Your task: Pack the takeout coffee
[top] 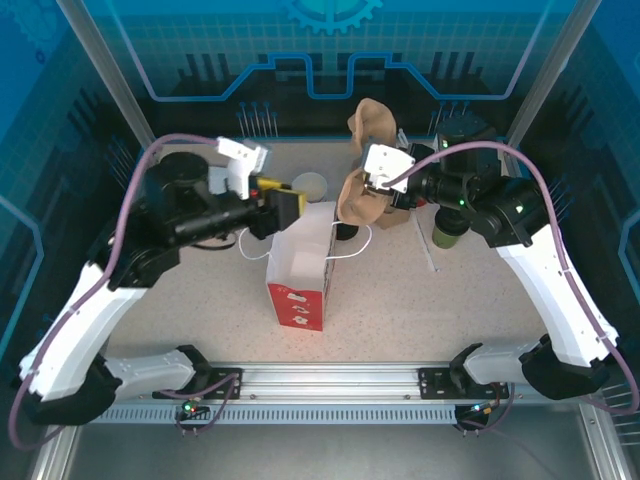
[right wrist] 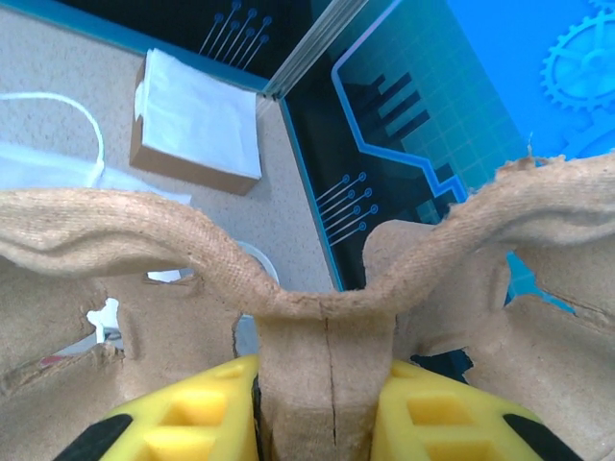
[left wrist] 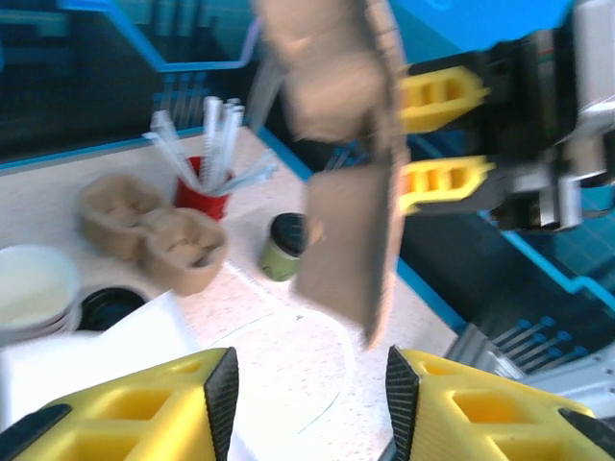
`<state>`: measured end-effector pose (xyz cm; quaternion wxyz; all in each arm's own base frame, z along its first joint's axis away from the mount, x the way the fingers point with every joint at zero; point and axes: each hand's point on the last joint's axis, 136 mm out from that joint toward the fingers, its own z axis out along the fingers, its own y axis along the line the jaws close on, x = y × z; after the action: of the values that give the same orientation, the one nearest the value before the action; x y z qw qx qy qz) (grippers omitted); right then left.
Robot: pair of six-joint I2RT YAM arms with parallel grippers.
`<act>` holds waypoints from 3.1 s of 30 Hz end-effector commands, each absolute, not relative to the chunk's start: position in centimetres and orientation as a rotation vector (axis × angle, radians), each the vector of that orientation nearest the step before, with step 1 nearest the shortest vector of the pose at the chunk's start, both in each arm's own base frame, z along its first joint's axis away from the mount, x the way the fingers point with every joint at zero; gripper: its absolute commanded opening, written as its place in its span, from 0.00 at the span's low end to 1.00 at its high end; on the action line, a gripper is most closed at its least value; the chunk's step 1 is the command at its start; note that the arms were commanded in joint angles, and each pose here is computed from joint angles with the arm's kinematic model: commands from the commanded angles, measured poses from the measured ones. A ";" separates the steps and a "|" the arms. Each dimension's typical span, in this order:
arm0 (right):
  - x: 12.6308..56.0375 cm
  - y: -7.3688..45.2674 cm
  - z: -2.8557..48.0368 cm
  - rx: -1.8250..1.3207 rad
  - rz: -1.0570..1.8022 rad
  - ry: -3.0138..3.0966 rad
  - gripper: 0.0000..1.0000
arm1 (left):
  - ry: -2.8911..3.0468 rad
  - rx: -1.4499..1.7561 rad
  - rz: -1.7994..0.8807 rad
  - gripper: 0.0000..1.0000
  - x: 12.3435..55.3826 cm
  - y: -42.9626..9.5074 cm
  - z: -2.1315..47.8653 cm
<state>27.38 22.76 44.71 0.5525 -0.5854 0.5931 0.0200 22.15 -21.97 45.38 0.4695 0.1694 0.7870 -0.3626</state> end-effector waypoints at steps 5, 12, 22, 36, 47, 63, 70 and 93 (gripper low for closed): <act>23.9 26.3 47.6 -1.255 0.426 1.433 0.26 | 2.210 -0.069 -0.692 0.48 21.9 -13.6 36.6; 21.5 30.0 47.1 -1.151 0.927 1.576 0.25 | 2.286 -0.105 -0.910 0.51 19.9 -15.1 33.9; 19.9 34.1 43.1 -1.132 1.301 1.833 0.24 | 2.466 -0.119 -0.977 0.55 19.2 -16.7 28.7; 19.2 35.7 36.6 -1.131 1.460 2.114 0.23 | 2.569 -0.149 -0.898 0.40 19.3 -16.4 24.9; 21.4 35.5 32.4 -1.189 1.323 2.255 0.22 | 2.550 -0.137 -0.903 0.29 19.4 -16.5 25.4; 25.5 33.4 29.2 -1.238 1.001 2.369 0.21 | 2.552 -0.131 -0.867 0.34 19.6 -16.2 25.5; 26.5 32.5 28.2 -1.226 0.875 2.429 0.21 | 2.560 -0.129 -0.863 0.35 19.6 -16.2 25.2; 26.9 30.9 25.3 -1.290 0.503 2.545 0.20 | 2.534 -0.135 -0.895 0.35 19.8 -16.5 25.8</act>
<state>27.18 31.49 25.94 0.1342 -0.4276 0.8697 0.2066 19.44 -16.48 24.85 0.2079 -0.0540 0.9233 -0.3184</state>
